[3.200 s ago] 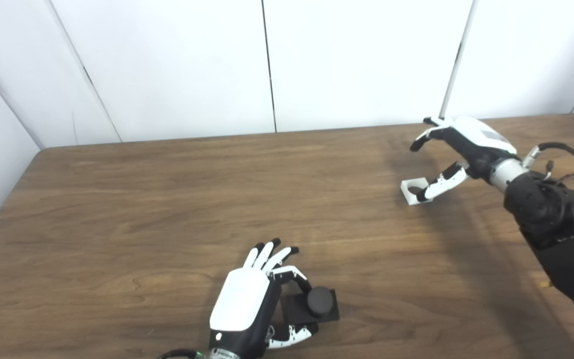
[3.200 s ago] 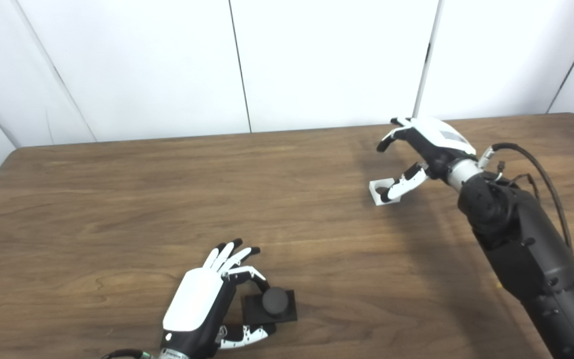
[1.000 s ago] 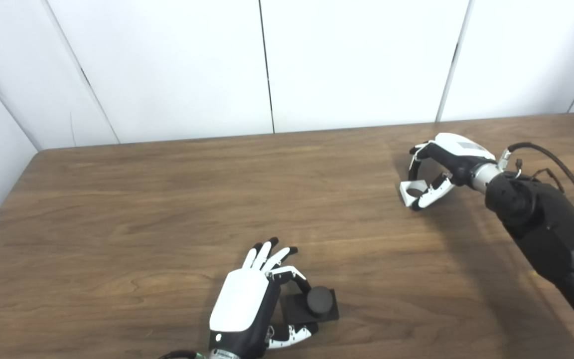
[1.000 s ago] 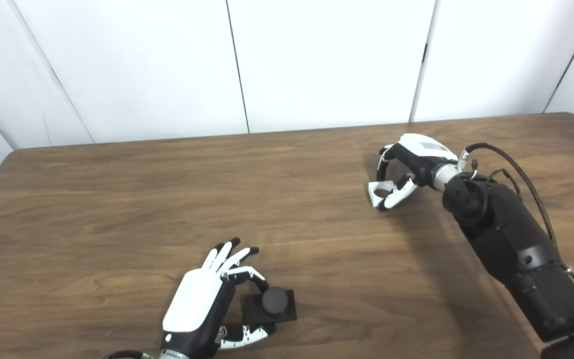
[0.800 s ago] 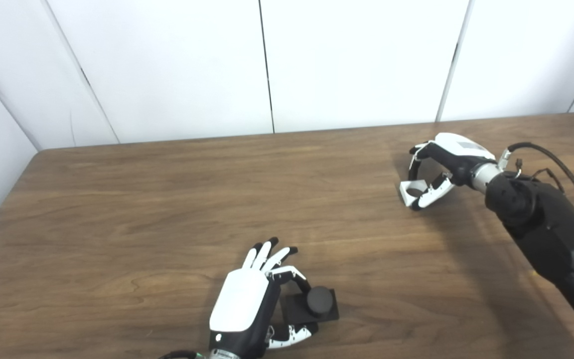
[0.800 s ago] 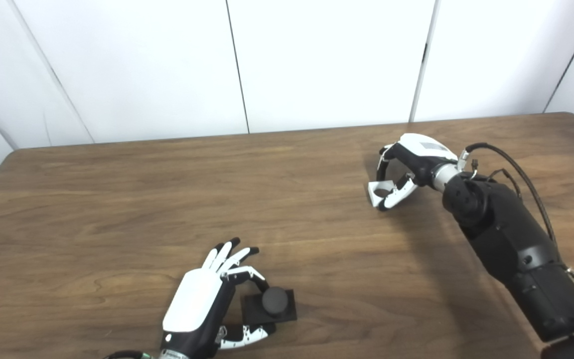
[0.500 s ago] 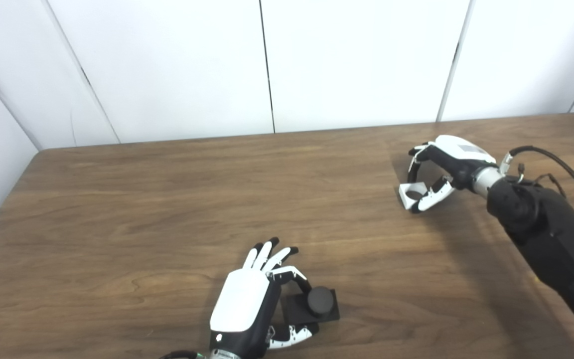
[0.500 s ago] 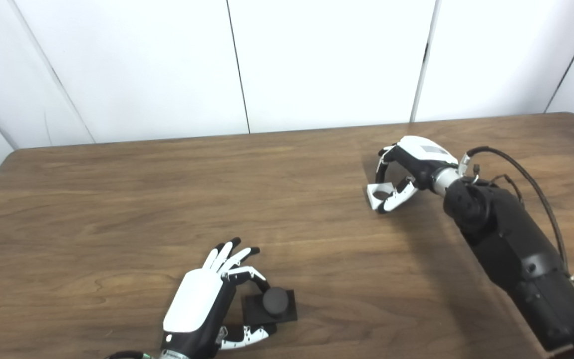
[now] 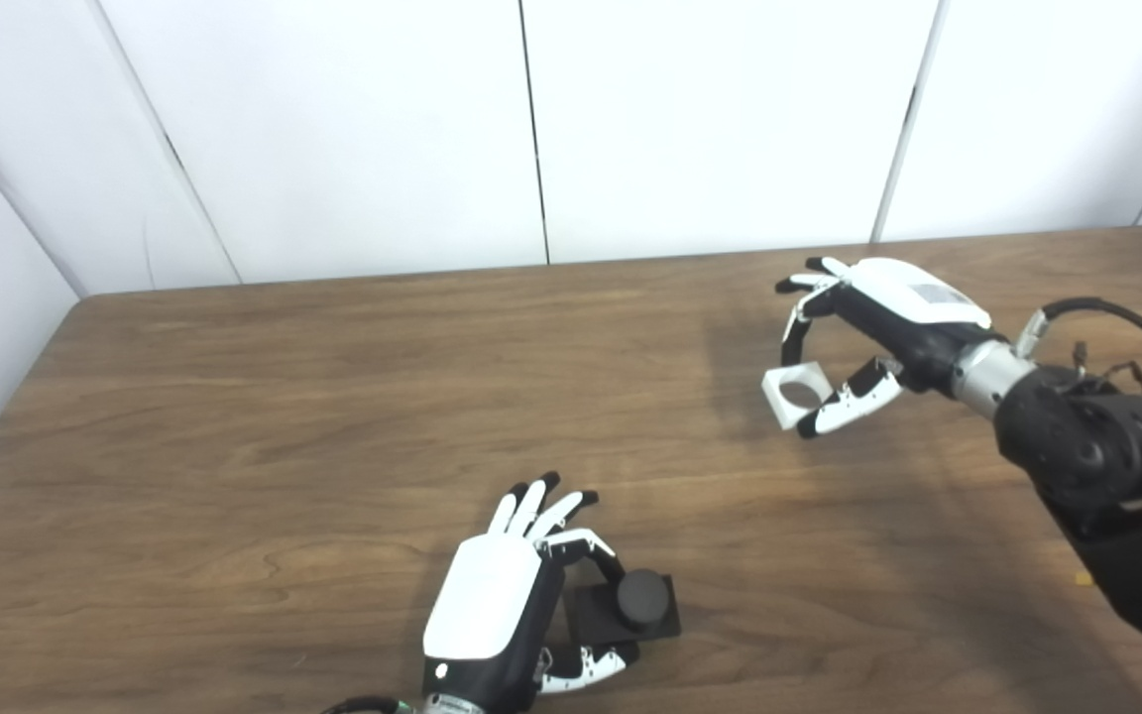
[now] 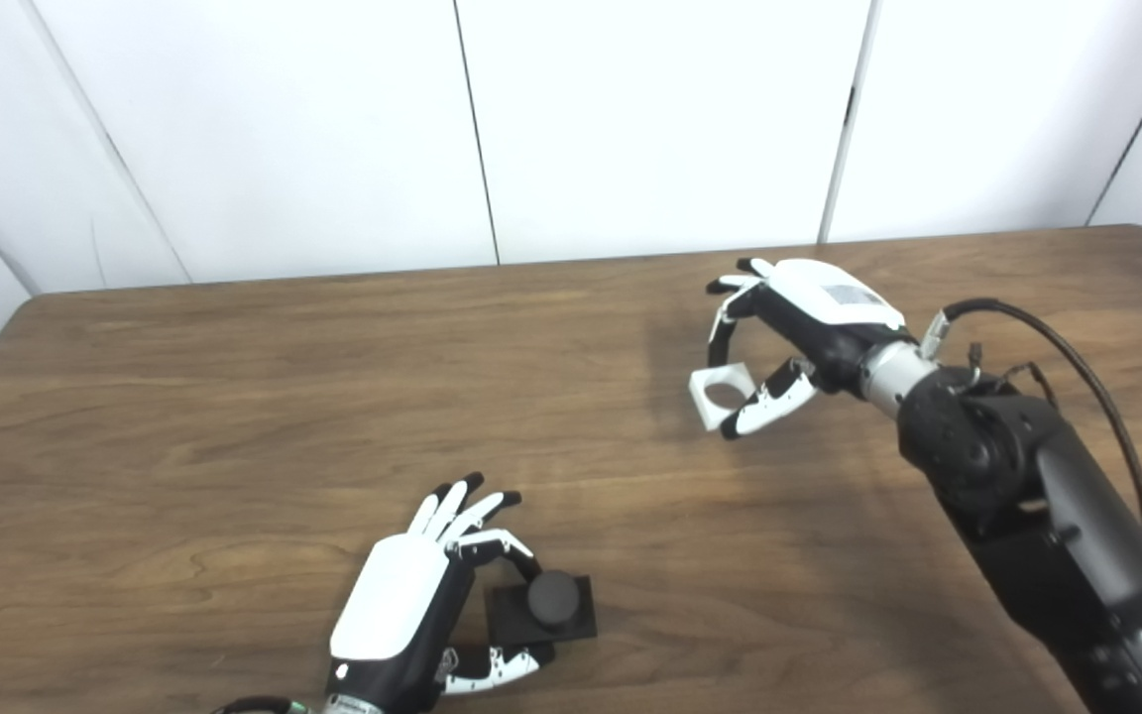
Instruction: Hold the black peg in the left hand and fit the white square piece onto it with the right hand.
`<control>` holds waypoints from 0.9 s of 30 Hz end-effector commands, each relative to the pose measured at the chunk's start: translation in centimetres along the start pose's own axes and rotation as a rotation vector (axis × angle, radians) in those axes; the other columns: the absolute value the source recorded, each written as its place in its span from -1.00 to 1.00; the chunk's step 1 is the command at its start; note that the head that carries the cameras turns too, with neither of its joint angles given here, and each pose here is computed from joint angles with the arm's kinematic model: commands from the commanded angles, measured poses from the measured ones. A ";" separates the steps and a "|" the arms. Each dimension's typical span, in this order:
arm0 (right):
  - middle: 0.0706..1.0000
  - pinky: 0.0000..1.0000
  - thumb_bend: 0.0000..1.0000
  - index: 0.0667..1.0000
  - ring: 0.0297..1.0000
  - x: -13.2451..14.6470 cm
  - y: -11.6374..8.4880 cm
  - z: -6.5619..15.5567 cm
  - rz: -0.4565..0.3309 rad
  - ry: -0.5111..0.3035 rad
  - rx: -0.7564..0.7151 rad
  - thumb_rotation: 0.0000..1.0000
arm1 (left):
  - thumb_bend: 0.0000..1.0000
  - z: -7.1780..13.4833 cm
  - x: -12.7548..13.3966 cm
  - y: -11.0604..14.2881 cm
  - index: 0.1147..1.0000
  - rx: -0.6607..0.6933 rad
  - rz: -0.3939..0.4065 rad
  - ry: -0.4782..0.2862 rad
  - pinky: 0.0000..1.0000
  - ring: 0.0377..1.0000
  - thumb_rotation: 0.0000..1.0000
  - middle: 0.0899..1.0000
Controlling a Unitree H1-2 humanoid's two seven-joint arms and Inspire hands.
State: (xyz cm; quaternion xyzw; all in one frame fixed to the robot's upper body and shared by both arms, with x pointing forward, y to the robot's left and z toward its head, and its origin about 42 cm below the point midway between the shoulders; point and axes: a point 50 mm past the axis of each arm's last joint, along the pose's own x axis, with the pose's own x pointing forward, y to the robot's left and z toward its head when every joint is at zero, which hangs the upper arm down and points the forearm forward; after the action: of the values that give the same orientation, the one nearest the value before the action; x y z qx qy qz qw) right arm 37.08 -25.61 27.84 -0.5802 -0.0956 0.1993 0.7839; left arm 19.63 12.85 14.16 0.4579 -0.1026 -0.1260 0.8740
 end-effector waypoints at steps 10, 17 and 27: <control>0.80 0.98 0.05 -0.09 0.98 -4.3 -2.2 5.9 -0.034 -0.151 -0.050 -0.71 | 0.02 0.6 0.2 -1.7 -0.16 -0.020 -0.049 0.039 1.00 0.98 -0.87 0.76; 0.82 0.99 0.05 -0.09 1.00 -5.3 -1.6 8.4 -0.036 -0.230 -0.074 -0.71 | 0.02 0.6 0.2 -1.6 -0.16 -0.021 -0.050 0.042 1.00 0.98 -0.87 0.76; 0.84 1.00 0.05 -0.09 1.00 -6.6 -0.7 11.5 -0.012 -0.337 -0.113 -0.70 | 0.02 0.5 0.6 -1.7 -0.16 -0.022 -0.048 0.035 1.00 0.98 -0.87 0.75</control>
State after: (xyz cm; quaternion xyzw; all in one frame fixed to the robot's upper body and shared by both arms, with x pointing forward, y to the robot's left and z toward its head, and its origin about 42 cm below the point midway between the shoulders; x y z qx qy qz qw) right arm 27.33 -18.91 31.41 -0.5740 -0.2077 0.2935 0.7357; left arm 20.01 12.47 14.13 0.4567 -0.0966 -0.1227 0.8758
